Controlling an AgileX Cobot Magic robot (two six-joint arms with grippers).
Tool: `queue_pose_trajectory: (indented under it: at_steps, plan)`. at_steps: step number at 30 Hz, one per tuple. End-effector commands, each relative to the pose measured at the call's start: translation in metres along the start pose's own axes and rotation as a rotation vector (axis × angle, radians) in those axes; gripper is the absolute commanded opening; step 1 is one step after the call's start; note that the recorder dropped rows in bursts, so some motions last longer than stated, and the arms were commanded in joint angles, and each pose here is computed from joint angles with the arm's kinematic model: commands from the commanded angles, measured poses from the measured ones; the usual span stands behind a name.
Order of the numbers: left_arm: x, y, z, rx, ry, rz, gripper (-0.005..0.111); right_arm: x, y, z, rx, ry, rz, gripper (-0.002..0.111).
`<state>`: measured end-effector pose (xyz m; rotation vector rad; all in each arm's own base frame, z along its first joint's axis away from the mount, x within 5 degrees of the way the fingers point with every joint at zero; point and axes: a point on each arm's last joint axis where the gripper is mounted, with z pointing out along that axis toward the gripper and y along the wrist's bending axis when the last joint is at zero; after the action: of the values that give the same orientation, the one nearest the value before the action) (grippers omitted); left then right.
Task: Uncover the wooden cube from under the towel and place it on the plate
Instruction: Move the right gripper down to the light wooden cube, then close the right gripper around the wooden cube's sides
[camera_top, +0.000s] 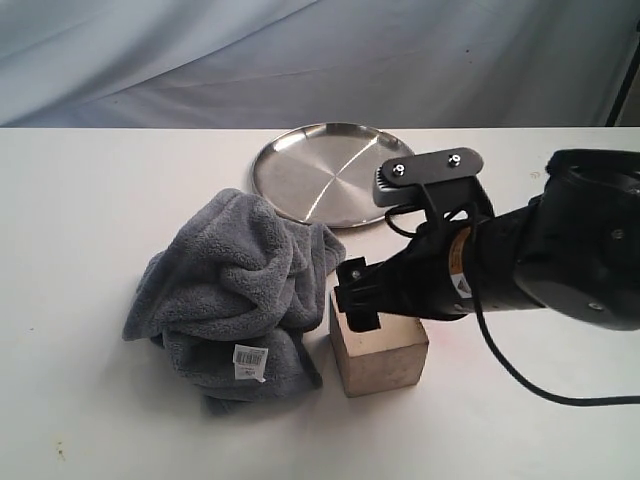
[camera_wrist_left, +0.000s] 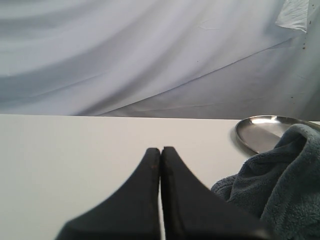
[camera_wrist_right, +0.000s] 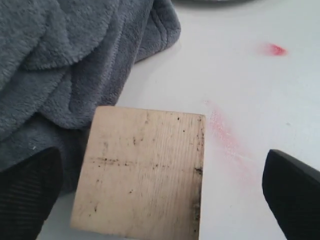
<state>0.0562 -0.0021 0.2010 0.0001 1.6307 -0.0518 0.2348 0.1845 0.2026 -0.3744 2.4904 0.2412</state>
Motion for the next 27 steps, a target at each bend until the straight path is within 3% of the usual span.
queue_pose_trajectory:
  at_steps: [1, 7, 18, 27]
  plan:
    - [0.001, 0.0, 0.0, 0.001, -0.001, 0.002, 0.001, 0.006, 0.005, 0.011, -0.008, 0.022, -0.007, 0.105]
    - [0.001, 0.0, 0.0, 0.001, -0.001, -0.002, 0.001, 0.011, 0.022, 0.013, -0.063, 0.014, -0.004, 0.105]
    - [0.001, 0.0, 0.0, 0.001, -0.001, -0.001, 0.001, 0.014, 0.015, 0.014, 0.011, 0.052, 0.114, 0.105]
    - [0.001, 0.0, 0.0, 0.001, -0.001, -0.001, 0.001, 0.013, 0.016, 0.014, 0.0, 0.032, 0.073, 0.105]
